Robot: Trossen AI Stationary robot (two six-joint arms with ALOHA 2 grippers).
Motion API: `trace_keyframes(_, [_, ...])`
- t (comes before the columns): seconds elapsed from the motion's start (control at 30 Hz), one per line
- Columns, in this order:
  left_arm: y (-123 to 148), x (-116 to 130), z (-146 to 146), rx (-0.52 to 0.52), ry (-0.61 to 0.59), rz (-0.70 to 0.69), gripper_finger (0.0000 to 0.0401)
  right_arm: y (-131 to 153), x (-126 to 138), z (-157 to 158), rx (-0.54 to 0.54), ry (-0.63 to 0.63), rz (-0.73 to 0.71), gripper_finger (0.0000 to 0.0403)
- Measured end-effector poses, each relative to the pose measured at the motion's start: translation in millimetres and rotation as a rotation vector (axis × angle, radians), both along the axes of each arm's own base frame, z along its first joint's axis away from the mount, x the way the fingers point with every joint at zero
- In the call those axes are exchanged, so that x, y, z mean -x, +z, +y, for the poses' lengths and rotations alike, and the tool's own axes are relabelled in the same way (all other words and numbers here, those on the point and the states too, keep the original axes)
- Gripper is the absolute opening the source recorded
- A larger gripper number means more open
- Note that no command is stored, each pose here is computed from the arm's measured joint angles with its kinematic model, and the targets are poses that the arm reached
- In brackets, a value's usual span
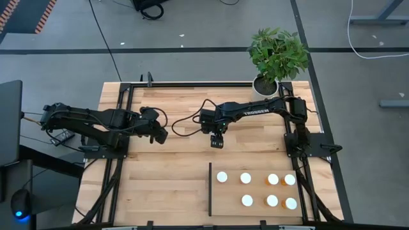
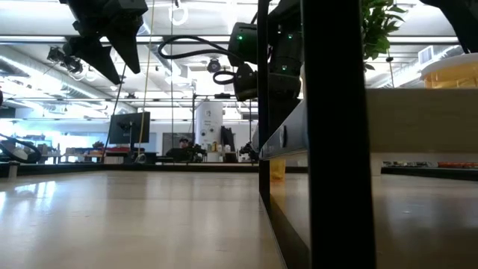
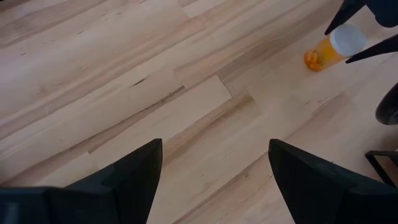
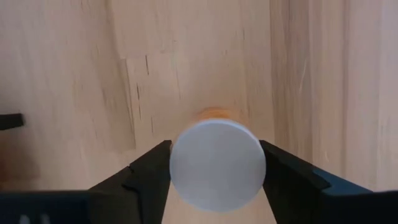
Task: Pick and place medicine bottles onto shelf by color
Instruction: Put the orange pill bottle on the shelf aligned with the other orange pill bottles
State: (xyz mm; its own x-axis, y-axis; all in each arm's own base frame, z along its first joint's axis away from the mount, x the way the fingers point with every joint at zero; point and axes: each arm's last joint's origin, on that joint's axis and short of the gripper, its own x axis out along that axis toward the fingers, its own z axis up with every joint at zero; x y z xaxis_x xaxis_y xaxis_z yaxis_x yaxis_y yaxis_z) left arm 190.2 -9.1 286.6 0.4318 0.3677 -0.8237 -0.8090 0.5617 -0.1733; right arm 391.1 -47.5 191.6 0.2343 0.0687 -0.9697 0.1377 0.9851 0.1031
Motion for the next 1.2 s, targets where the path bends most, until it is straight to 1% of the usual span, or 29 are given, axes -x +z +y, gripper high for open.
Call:
trace_keyframes(0.13, [0, 0, 0, 0.0, -0.001, 0.0, 0.0297, 0, 2, 0, -0.01, -0.007, 0.015, 0.022])
trace_keyframes(0.3, [0, 0, 0, -0.001, -0.001, 0.001, 0.0297, 12, 14, 2, -0.033, -0.023, 0.07, 0.0235])
trace_keyframes(0.43, [0, 0, 0, -0.001, -0.002, 0.001, 0.0297, 46, 31, 6, -0.061, -0.075, 0.04, 0.0235])
trace_keyframes(0.53, [0, 0, 0, -0.006, -0.012, 0.003, 0.0297, 76, 49, 15, -0.075, -0.117, 0.005, 0.0229])
trace_keyframes(0.6, [0, -1, 0, -0.011, -0.019, 0.0, 0.0297, 95, 62, 26, -0.077, -0.098, -0.028, 0.0229])
trace_keyframes(0.67, [1, -2, 1, -0.024, -0.014, -0.008, 0.0297, 109, 73, 44, -0.078, -0.046, -0.045, 0.0233])
trace_keyframes(0.77, [1, -2, 2, -0.035, -0.008, -0.015, 0.0297, 122, 88, 75, -0.077, 0.017, -0.049, 0.024])
trace_keyframes(0.83, [1, -2, 2, -0.035, -0.007, -0.018, 0.0297, 128, 97, 94, -0.084, 0.022, -0.037, 0.0242])
trace_keyframes(0.93, [2, -3, 2, -0.04, -0.02, -0.024, 0.0297, 132, 107, 118, -0.125, -0.018, -0.014, 0.024])
trace_keyframes(1.07, [3, -6, 1, -0.052, -0.046, -0.044, 0.0297, 140, 112, 145, -0.182, -0.016, -0.009, 0.0237])
trace_keyframes(1.2, [4, -8, 2, -0.052, -0.047, -0.061, 0.0297, 155, 107, 169, -0.217, 0.012, -0.031, 0.0237])
